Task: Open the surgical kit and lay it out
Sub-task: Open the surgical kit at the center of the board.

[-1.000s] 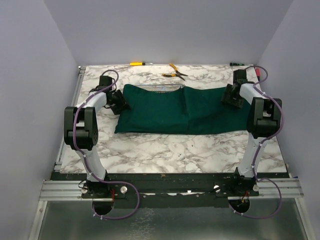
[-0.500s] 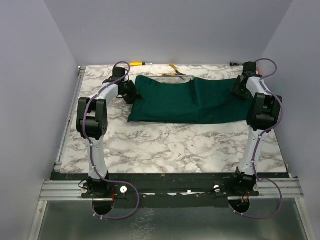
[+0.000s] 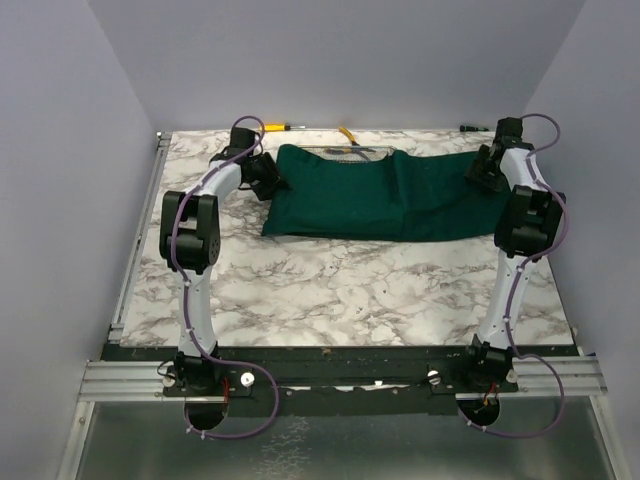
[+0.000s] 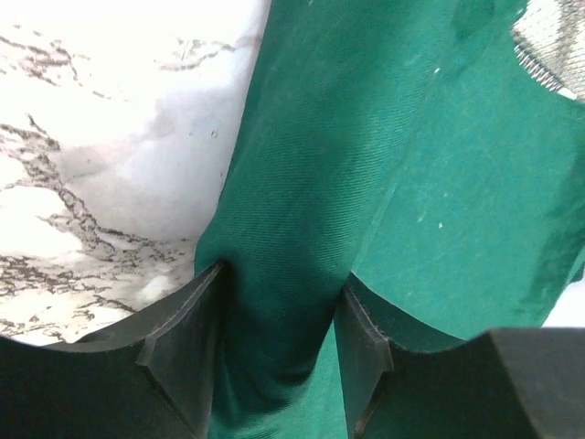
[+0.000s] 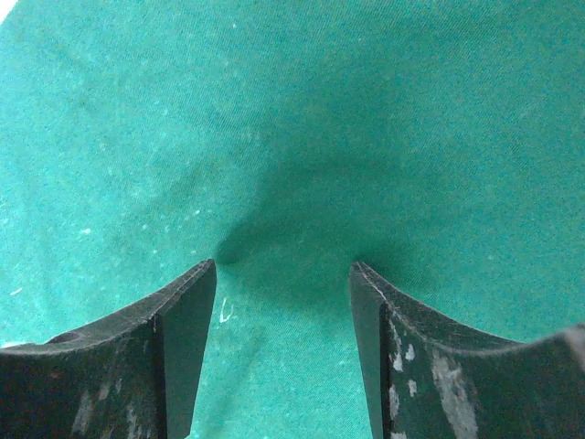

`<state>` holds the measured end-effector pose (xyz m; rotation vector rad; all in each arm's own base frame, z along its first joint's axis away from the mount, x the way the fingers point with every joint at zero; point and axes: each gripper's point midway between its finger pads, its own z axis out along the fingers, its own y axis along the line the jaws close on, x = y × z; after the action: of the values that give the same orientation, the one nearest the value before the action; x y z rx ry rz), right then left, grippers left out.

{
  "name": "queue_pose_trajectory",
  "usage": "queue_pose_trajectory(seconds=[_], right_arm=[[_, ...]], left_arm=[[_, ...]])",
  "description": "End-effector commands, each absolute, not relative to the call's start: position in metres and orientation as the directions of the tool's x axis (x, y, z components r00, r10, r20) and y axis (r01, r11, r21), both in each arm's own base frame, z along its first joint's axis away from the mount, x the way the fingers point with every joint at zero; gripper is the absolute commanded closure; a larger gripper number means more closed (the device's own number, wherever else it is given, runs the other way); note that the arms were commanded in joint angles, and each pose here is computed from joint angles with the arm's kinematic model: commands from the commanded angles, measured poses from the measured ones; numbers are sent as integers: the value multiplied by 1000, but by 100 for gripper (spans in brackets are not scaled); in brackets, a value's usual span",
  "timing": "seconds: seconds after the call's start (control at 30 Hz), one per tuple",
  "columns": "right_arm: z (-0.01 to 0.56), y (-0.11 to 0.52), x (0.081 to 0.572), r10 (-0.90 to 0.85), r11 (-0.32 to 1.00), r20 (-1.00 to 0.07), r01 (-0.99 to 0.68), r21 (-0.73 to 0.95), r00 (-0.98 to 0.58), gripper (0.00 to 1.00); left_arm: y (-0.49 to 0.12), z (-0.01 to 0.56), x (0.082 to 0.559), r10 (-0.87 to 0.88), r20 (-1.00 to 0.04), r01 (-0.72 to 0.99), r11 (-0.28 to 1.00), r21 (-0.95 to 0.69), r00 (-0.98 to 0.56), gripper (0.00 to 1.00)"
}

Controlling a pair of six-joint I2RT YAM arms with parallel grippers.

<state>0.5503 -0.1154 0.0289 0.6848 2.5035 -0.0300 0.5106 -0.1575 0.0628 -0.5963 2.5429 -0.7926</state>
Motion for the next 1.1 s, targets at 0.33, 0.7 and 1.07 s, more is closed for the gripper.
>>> queue_pose_trajectory(seconds=[0.33,0.7,1.07], right_arm=[[144,-26,513,468,874,-557,268,404,-686,20],[146,96,412,447,720,-448,14,694,-774,21],[102,139,393,381,731,-393,13,682,-837,35]], left_arm=[[-120,139,545,-401,-569,-84,861,-501,-718,34],[-108,170,500,-391,-612,-90,882,-463,-688,36],[-109,182,474,-377,-621,-64,883,-466,-687,36]])
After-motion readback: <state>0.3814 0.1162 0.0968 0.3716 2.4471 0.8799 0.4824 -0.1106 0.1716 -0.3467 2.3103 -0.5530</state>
